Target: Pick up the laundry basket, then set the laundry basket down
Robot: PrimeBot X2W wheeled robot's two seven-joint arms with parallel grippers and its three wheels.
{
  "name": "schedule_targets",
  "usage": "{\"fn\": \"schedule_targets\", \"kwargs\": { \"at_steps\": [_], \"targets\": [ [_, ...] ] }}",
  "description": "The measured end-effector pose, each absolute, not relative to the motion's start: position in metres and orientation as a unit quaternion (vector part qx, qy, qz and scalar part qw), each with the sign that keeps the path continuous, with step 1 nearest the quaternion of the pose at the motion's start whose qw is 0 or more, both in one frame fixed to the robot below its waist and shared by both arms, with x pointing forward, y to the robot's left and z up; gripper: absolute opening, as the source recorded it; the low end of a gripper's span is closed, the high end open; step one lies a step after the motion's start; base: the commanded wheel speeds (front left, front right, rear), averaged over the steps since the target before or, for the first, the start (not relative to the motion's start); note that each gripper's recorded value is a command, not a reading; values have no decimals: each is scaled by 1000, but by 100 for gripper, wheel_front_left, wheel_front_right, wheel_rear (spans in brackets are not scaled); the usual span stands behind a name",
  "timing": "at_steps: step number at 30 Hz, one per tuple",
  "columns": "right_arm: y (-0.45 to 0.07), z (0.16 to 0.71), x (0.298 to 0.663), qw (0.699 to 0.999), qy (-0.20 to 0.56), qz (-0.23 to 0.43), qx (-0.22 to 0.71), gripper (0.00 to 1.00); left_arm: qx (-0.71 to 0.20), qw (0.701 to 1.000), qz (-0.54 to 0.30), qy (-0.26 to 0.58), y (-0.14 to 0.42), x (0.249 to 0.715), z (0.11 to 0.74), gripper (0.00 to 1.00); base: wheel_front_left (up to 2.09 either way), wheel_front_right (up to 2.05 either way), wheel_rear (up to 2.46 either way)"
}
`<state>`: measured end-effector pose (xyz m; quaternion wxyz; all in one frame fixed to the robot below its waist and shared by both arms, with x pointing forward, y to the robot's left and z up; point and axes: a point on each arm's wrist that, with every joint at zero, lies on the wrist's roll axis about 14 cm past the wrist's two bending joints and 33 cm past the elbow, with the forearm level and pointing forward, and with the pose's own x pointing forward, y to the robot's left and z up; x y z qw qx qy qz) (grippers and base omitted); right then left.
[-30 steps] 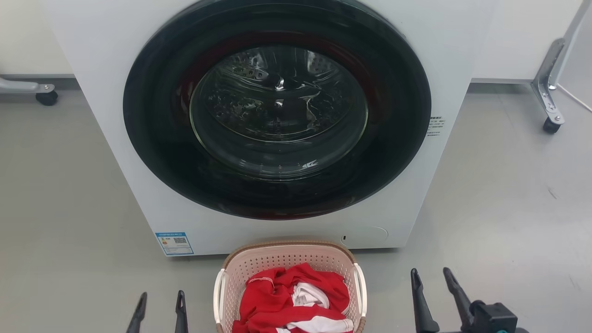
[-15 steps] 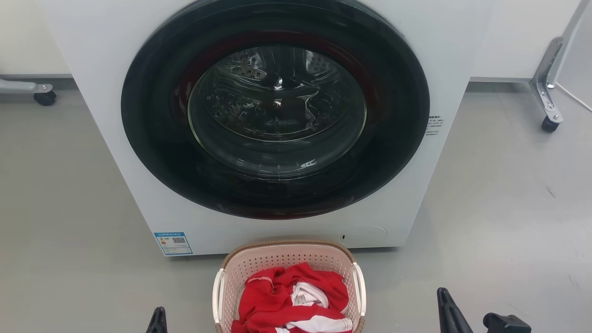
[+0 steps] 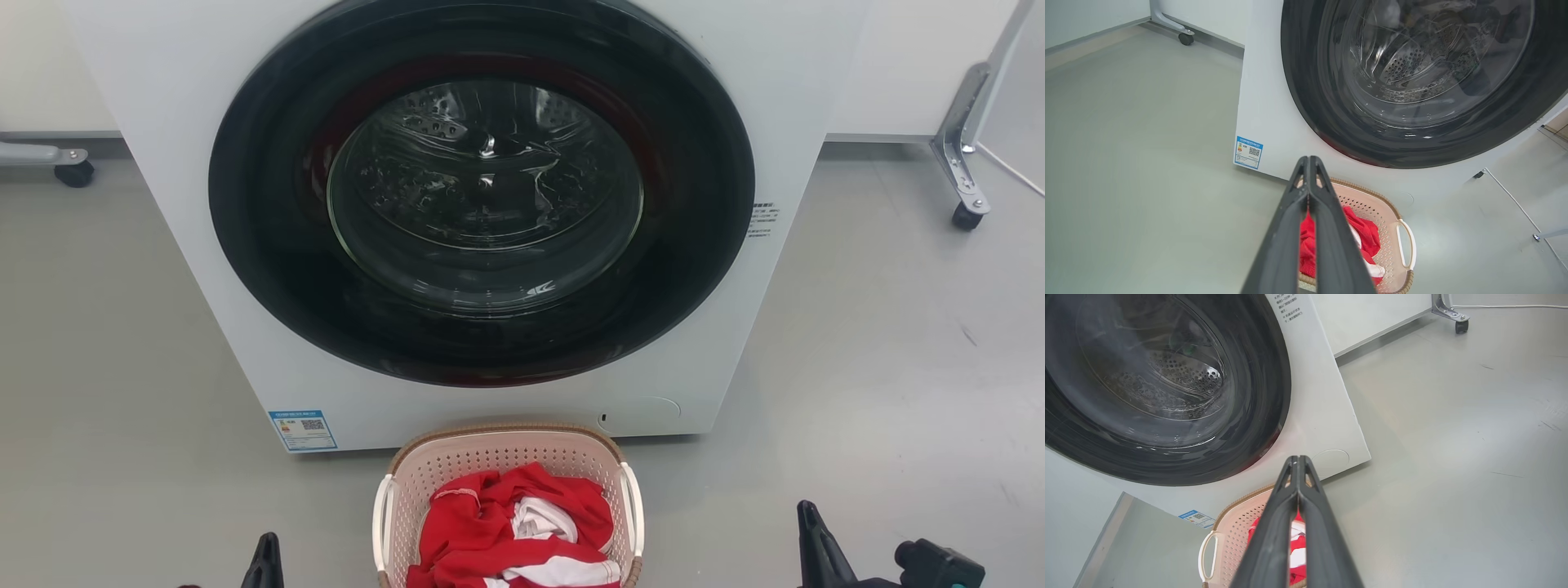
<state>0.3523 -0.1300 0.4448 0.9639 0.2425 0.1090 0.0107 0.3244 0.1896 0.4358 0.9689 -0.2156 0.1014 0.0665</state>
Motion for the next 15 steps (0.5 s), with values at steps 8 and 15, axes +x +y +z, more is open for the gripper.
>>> {"fn": "schedule_targets", "kwargs": {
  "at_steps": [8, 15],
  "targets": [
    [-139, 444, 356, 947, 116, -5, 300, 0, -274, 953, 74, 106, 192, 329, 435, 0, 0, 0, 0],
    [-146, 445, 359, 929, 119, -18, 350, 0, -326, 936, 77, 110, 191, 333, 435, 0, 0, 0, 0]
  ]
}}
